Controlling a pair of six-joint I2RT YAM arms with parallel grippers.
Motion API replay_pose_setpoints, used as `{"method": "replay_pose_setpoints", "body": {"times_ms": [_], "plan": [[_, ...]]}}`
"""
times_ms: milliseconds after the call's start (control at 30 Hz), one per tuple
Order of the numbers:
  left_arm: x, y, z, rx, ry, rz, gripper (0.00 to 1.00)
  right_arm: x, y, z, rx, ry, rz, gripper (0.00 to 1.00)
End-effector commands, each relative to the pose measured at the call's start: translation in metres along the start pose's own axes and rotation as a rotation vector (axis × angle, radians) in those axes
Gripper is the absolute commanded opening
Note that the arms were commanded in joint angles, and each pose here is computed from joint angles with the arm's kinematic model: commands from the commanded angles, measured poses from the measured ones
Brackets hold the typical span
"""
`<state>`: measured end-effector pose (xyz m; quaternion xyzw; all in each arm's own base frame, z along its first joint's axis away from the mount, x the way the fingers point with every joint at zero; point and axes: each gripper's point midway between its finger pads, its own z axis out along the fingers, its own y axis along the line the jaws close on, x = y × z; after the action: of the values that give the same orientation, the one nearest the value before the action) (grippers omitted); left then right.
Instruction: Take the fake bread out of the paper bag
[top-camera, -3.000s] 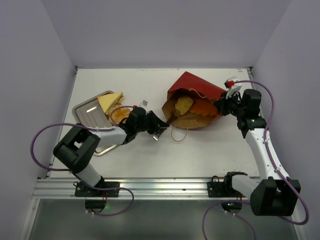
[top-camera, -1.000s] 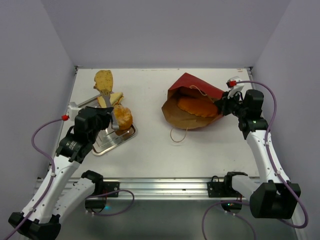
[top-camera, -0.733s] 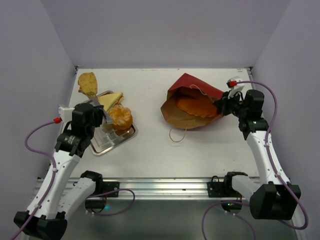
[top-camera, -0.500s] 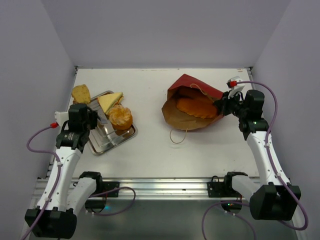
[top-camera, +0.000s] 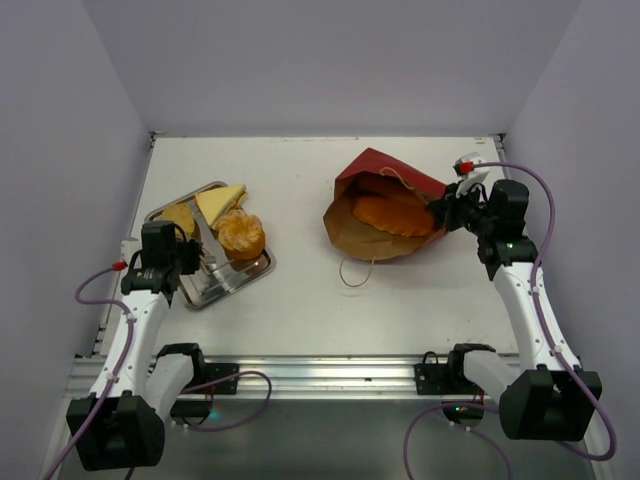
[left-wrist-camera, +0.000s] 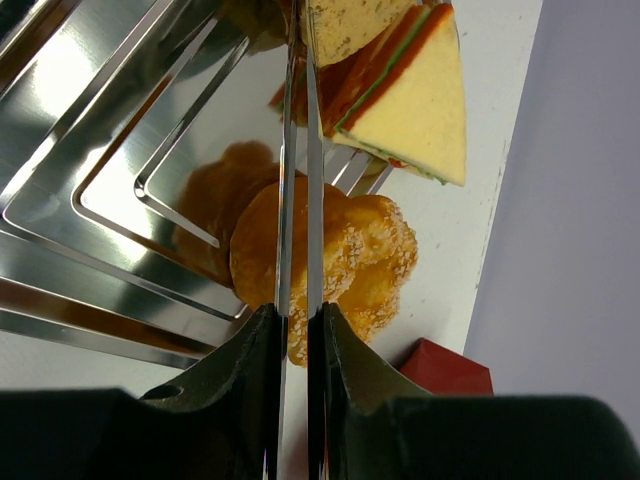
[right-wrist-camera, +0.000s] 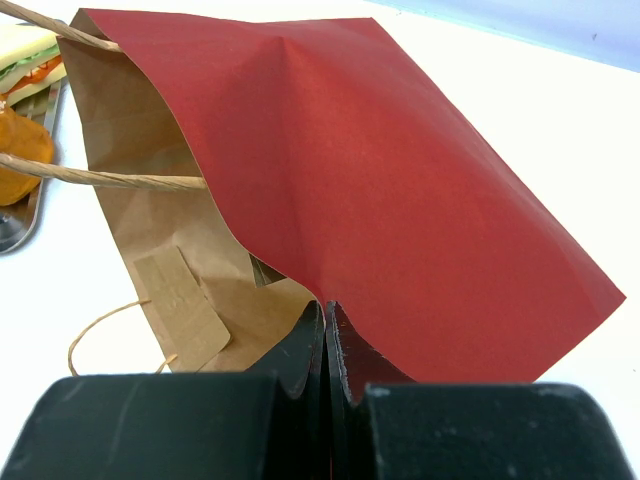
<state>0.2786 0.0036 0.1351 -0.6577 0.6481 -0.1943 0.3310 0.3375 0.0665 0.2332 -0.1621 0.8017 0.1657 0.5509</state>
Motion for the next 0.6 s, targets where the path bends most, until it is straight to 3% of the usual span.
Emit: {"method": "replay_pose_setpoints", "body": {"times_ms": [0, 567], "plan": [[0.0, -0.02, -0.002, 0.095, 0.015, 0.007, 0.01, -0.014, 0.006, -0.001, -0.03, -0.054, -0.018, 0.0], [0.008, -0.01, 0.006, 0.089, 0.055, 0.011, 0.25, -0.013, 0.005, -0.001, -0.025, -0.053, -0.018, 0.0]]}}
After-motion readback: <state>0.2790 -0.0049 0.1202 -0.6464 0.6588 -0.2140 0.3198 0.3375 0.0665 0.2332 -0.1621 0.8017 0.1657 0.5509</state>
